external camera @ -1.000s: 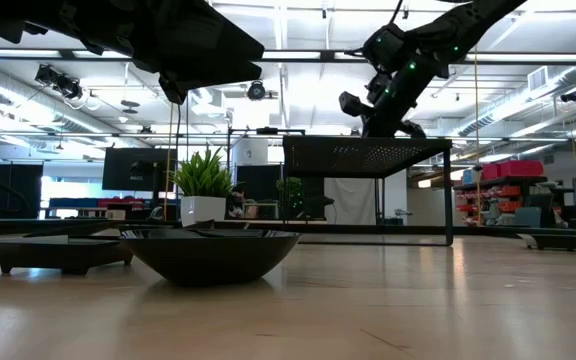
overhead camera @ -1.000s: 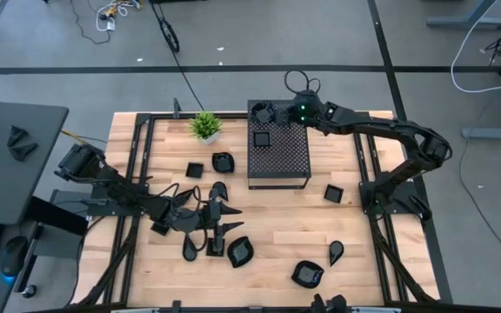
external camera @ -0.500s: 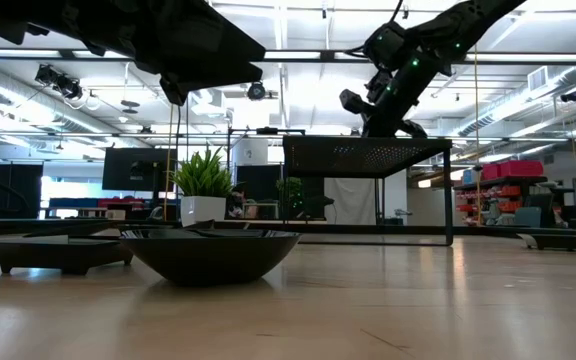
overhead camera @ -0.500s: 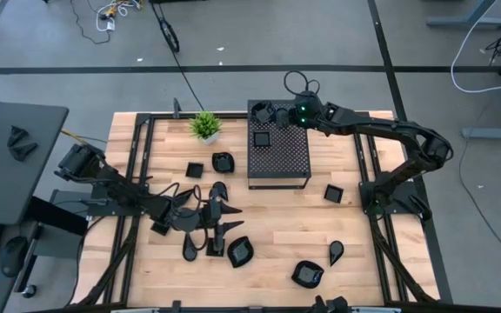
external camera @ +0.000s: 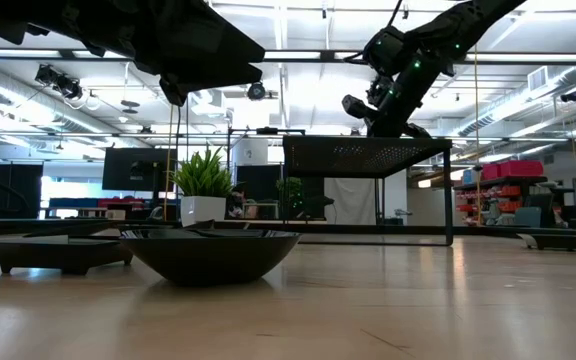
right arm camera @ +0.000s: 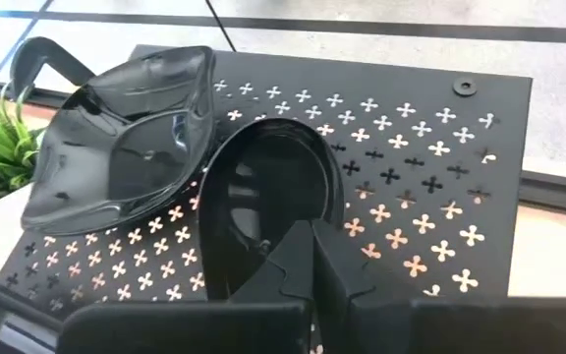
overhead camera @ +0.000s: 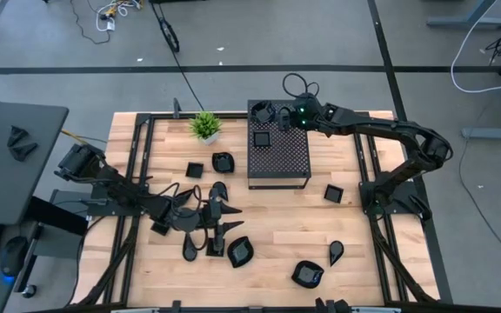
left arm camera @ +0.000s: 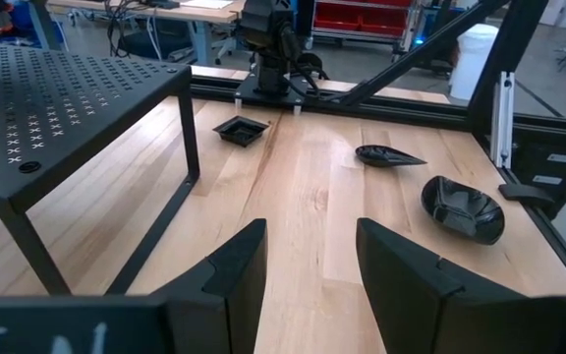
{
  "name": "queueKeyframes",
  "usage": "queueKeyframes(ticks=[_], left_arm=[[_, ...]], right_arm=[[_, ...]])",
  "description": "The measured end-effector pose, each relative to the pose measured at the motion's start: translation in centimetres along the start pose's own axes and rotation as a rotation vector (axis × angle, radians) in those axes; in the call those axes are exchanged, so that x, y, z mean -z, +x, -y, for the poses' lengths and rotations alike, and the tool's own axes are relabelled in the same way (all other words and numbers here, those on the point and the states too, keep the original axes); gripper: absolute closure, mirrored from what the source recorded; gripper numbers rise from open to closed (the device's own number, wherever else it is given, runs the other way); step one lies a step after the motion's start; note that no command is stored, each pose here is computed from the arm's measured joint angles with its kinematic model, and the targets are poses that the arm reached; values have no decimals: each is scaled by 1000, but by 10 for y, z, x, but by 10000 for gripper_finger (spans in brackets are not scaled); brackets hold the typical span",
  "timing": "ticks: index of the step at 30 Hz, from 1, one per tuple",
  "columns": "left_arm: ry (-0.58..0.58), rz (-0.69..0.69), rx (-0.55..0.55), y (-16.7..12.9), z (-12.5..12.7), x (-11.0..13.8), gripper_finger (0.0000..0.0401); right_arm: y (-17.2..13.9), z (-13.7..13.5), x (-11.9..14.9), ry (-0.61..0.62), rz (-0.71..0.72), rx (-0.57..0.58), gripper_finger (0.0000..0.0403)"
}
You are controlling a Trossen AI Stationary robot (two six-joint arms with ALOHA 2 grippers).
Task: Pick & Place Mini shaped plates
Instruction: Stack the drop shaped plate on top of the drop shaped plates on the shelf, then stack the square plate on top of the square plates on the shelf
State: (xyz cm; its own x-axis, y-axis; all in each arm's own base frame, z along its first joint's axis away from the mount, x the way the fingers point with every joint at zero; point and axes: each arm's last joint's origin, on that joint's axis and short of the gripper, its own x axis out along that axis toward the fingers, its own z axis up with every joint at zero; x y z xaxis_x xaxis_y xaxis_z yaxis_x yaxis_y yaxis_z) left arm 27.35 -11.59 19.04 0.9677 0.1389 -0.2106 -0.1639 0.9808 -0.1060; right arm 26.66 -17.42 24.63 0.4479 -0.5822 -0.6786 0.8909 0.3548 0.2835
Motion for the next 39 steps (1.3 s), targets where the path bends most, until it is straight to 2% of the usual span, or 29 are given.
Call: queueKeyframes(ticks=[11, 15, 18, 23, 28, 35, 39], left_arm=[[1, -1, 0, 0, 0, 0, 236], [1, -1, 0, 0, 0, 0, 236], [3, -2, 3, -1, 1, 0, 236], [5, -11, 33, -1, 2, 1, 236], [38, -24, 101, -5, 9, 3, 236], [172, -13, 165, -14, 24, 6, 236], [280, -10, 222, -22, 42, 1, 236]], right_arm=[[-33, -6, -9, -6, 103, -49, 397], [-57, -18, -5, -78, 161, -90, 397], [-83, -38, 11, -168, 198, -152, 397], [-127, -79, 63, -387, 239, -256, 397], [-170, -108, 133, -568, 258, -359, 401], [-215, -120, 227, -731, 227, -526, 401], [-229, -122, 268, -792, 204, -617, 399]])
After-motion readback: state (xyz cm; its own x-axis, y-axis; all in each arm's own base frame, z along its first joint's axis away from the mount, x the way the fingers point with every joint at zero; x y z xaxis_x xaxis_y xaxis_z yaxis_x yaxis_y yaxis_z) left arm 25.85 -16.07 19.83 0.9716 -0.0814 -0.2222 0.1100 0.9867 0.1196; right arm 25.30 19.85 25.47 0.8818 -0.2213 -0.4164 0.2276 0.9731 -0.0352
